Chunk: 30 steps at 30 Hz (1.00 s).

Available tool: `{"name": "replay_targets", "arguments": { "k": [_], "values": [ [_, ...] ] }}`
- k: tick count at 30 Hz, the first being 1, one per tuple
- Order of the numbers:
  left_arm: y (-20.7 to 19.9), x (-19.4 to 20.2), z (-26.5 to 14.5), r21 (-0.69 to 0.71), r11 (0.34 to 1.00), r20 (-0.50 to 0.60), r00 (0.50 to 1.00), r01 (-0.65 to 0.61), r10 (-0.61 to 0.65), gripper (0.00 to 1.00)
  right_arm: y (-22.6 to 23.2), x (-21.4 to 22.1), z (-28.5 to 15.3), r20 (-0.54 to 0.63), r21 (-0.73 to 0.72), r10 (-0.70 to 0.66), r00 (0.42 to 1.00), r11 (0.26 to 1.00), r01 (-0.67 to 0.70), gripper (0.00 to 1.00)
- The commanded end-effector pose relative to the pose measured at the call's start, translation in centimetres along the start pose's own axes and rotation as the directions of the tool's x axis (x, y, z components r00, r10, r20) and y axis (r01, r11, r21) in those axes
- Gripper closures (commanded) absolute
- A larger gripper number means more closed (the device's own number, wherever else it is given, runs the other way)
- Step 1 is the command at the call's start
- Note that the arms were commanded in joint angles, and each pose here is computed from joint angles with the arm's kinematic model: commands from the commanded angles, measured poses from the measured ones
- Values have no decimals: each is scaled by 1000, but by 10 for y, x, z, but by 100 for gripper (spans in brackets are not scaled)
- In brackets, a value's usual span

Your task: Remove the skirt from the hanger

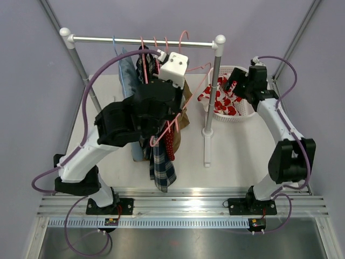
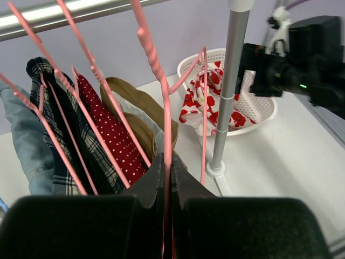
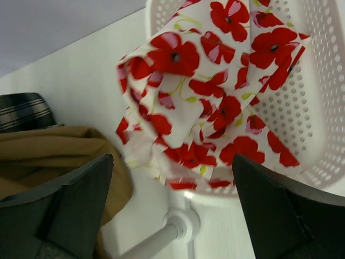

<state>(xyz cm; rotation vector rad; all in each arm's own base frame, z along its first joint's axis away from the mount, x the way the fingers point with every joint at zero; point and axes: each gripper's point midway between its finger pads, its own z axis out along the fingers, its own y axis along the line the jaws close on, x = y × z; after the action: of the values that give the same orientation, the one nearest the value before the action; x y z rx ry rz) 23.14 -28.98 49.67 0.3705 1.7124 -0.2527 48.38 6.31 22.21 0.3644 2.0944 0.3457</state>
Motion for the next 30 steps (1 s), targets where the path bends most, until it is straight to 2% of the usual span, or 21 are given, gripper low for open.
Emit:
{"name": "replay_targets", "arguments": {
  "k": [1,2,3,5,9,14,17,22,29,30],
  "values": [
    [14,-35,0,-92,992,115,991,84,-73,100,52,-47,-79,168,-227,93,981,972,-54,1],
    [16,-36,4,-112,991,120,991,76,-62,100,58,-49,-100,185,-258,105,977,965,-54,1],
    [18,-38,6,-128,988,127,990,81,-64,100,57,-30,-104,134,-277,117,984,958,-76,1],
    [24,-43,17,-155,982,149,985,108,-85,100,62,-28,-135,158,-323,127,979,944,-70,0],
    [24,-48,46,-104,981,165,976,161,-142,100,58,-1,-171,147,-364,141,979,928,-79,1],
    [15,-29,104,-71,977,116,975,200,-191,100,59,7,-207,163,-393,111,980,919,-38,1],
    [-6,-19,127,-6,979,87,975,206,-204,100,52,11,-214,172,-368,85,981,930,-16,0],
    [-36,3,143,71,972,20,974,224,-225,100,47,20,-211,159,-353,70,985,936,-10,1],
    [-49,19,138,83,972,-21,975,221,-220,100,49,27,-207,135,-374,89,987,927,-32,1],
    [-49,23,137,79,973,-31,976,215,-214,95,49,27,-208,136,-375,89,987,927,-32,1]
  ]
}}
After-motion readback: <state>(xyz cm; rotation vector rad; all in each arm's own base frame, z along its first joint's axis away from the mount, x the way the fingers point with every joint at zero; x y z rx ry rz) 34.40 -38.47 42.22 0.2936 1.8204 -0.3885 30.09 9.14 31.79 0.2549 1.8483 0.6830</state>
